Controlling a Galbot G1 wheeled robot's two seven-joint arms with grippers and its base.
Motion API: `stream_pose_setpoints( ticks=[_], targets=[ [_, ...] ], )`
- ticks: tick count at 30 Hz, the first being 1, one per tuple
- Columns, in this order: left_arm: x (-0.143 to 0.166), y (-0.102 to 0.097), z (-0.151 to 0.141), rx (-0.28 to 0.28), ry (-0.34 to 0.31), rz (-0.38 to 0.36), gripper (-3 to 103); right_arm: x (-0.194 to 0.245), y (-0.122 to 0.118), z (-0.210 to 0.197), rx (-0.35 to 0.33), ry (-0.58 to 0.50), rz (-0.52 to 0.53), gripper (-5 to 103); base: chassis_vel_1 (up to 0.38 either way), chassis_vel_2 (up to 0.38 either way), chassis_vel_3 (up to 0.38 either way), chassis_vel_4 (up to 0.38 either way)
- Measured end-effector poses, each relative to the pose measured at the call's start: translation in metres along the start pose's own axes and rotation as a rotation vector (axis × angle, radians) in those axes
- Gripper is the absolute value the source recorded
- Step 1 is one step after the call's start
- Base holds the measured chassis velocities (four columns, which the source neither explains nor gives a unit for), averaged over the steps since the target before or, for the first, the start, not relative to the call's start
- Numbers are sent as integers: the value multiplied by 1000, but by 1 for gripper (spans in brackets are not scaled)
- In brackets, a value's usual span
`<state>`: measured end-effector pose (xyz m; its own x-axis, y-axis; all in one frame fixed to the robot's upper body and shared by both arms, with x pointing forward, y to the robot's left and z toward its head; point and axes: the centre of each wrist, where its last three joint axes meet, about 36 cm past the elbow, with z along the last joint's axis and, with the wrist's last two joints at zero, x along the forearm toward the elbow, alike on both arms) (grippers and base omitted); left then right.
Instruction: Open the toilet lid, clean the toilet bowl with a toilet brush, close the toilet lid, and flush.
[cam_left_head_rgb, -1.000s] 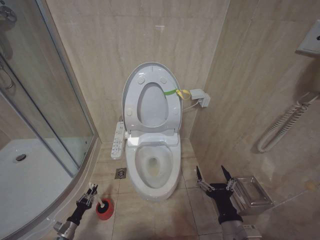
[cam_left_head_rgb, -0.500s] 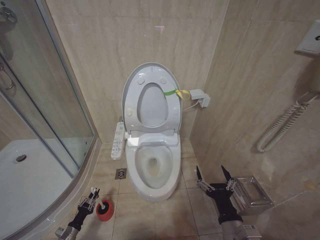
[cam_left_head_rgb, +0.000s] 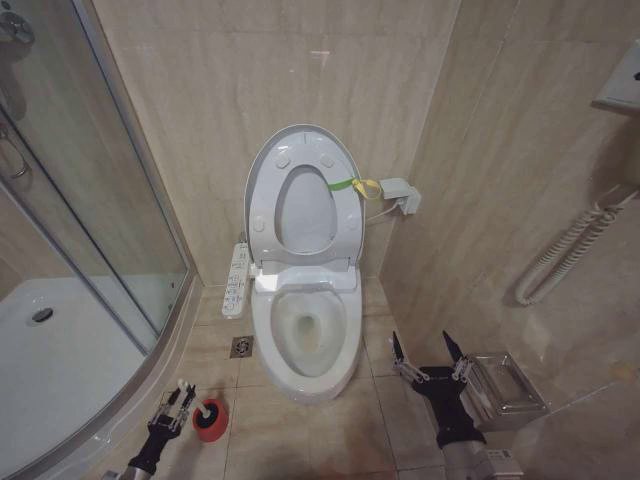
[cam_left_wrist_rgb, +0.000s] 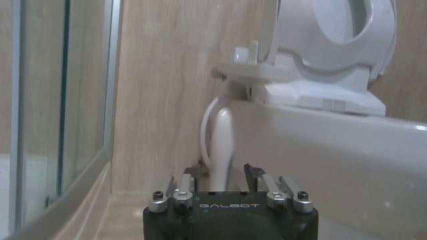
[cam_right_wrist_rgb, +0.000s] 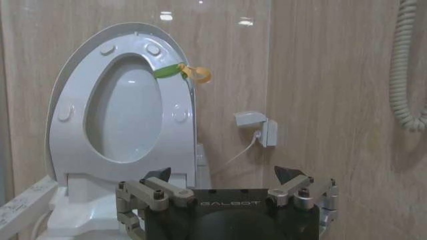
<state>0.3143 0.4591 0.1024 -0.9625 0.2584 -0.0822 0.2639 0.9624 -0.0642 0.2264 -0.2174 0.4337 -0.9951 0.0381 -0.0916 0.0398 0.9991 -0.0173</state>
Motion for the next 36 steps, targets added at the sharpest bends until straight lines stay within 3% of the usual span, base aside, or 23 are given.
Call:
stream_pose_setpoints(
  ticks=[1, 2, 9, 10, 17, 18, 24, 36],
  targets=[
    [-1, 2, -2, -5, -7, -1, 30, 0, 0, 0, 0, 0, 0, 100, 0, 0, 0, 0],
    [-2, 5, -6, -12, -15, -4, 58, 0, 0, 0, 0, 0, 0, 100, 0, 0, 0, 0],
    [-2, 3, -20, -39, -64, -35, 58, 0, 0, 0, 0, 0, 0, 100, 0, 0, 0, 0],
    [-1, 1, -23, -44, -73, -56, 85, 0, 0, 0, 0, 0, 0, 100, 0, 0, 0, 0],
    [4, -12, -45, -70, -131, -145, 85, 0, 0, 0, 0, 0, 0, 100, 0, 0, 0, 0],
    [4, -13, -50, -80, -144, -152, 100, 0, 0, 0, 0, 0, 0, 100, 0, 0, 0, 0],
    [3, -17, -67, -101, -186, -134, 100, 0, 0, 0, 0, 0, 0, 100, 0, 0, 0, 0],
    [5, -19, -75, -119, -201, -118, 100, 0, 0, 0, 0, 0, 0, 100, 0, 0, 0, 0]
  ],
)
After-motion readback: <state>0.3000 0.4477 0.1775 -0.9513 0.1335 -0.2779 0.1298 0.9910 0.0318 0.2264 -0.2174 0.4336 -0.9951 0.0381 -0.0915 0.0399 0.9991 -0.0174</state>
